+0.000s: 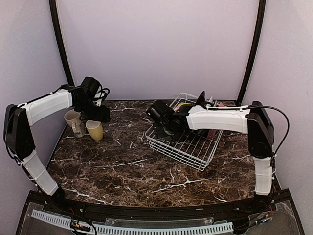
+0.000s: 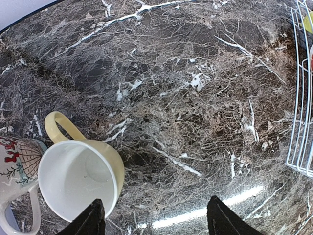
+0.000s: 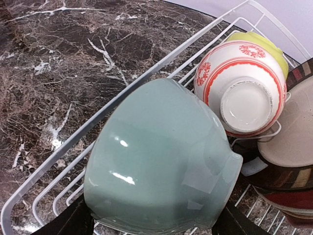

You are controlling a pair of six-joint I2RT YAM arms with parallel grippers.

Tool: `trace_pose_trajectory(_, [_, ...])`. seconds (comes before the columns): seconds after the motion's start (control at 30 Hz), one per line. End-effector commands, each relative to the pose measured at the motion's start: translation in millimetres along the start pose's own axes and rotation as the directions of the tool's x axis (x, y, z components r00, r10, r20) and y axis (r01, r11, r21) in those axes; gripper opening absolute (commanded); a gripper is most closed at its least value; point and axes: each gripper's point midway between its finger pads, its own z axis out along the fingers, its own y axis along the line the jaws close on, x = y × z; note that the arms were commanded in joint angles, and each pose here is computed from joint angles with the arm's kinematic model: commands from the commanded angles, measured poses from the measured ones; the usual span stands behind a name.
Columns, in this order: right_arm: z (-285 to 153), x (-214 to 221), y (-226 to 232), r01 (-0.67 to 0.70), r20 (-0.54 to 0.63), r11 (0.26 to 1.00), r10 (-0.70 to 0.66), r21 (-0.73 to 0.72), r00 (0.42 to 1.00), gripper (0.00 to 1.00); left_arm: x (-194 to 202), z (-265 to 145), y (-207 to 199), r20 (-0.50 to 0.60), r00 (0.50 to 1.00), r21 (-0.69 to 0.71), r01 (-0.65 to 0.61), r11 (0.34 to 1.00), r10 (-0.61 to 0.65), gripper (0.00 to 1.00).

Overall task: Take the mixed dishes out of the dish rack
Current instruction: Grab the bowl from the dish rack, then pass from the right arm to the left

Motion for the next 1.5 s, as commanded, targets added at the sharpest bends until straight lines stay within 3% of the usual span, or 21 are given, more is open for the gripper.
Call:
trace_pose_trajectory(0.0, [-39, -30, -4, -0.087, 0.084, 0.992, 0.094, -0.086, 0.992, 0.18, 3, -7, -4, 0.007, 1.000, 0.017, 0.000, 1.000, 0.000, 0.70])
trace_pose_trajectory(0.27, [-73, -44, 5, -0.098, 0.146, 0.951, 0.146, -0.294, 0.978, 0.10, -5, -20, -22, 0.072, 0.997, 0.124, -0.009, 0.992, 0.000, 0.71])
trace_pose_trajectory(0.5, [-92, -42, -1, -0.114, 0.164, 0.898, 0.200, -0.424, 0.966, 0.08, -24, -64, -57, 0.266, 0.964, 0.339, -0.086, 0.937, -0.008, 0.77])
trace_pose_trajectory(0.67, [-104, -44, -8, -0.142, 0.161, 0.826, 0.269, -0.545, 0.949, 0.08, -29, -96, -103, 0.353, 0.932, 0.600, -0.163, 0.783, -0.077, 0.80])
trace_pose_trajectory(0.77, [-111, -46, -14, -0.157, 0.162, 0.791, 0.307, -0.591, 0.938, 0.07, -27, -112, -132, 0.323, 0.939, 0.766, -0.184, 0.616, -0.121, 0.80])
trace_pose_trajectory(0.9, [-132, -56, -16, -0.136, 0.194, 0.731, 0.349, -0.669, 0.917, 0.06, -19, -114, -158, 0.257, 0.958, 0.865, -0.169, 0.473, -0.127, 0.80])
trace_pose_trajectory(1.03, [-157, -65, -11, -0.074, 0.240, 0.663, 0.371, -0.745, 0.897, 0.02, -12, -116, -176, 0.224, 0.966, 0.911, -0.162, 0.379, -0.127, 0.80])
trace_pose_trajectory(1.2, [-184, -77, 4, -0.002, 0.254, 0.553, 0.385, -0.833, 0.887, 0.00, -8, -115, -185, 0.198, 0.973, 0.928, -0.146, 0.342, -0.121, 0.80])
trace_pose_trajectory(1.47, [-210, -90, 27, 0.051, 0.221, 0.373, 0.430, -0.927, 0.875, 0.00, -2, -88, -186, 0.110, 0.987, 0.921, -0.058, 0.385, -0.115, 0.78])
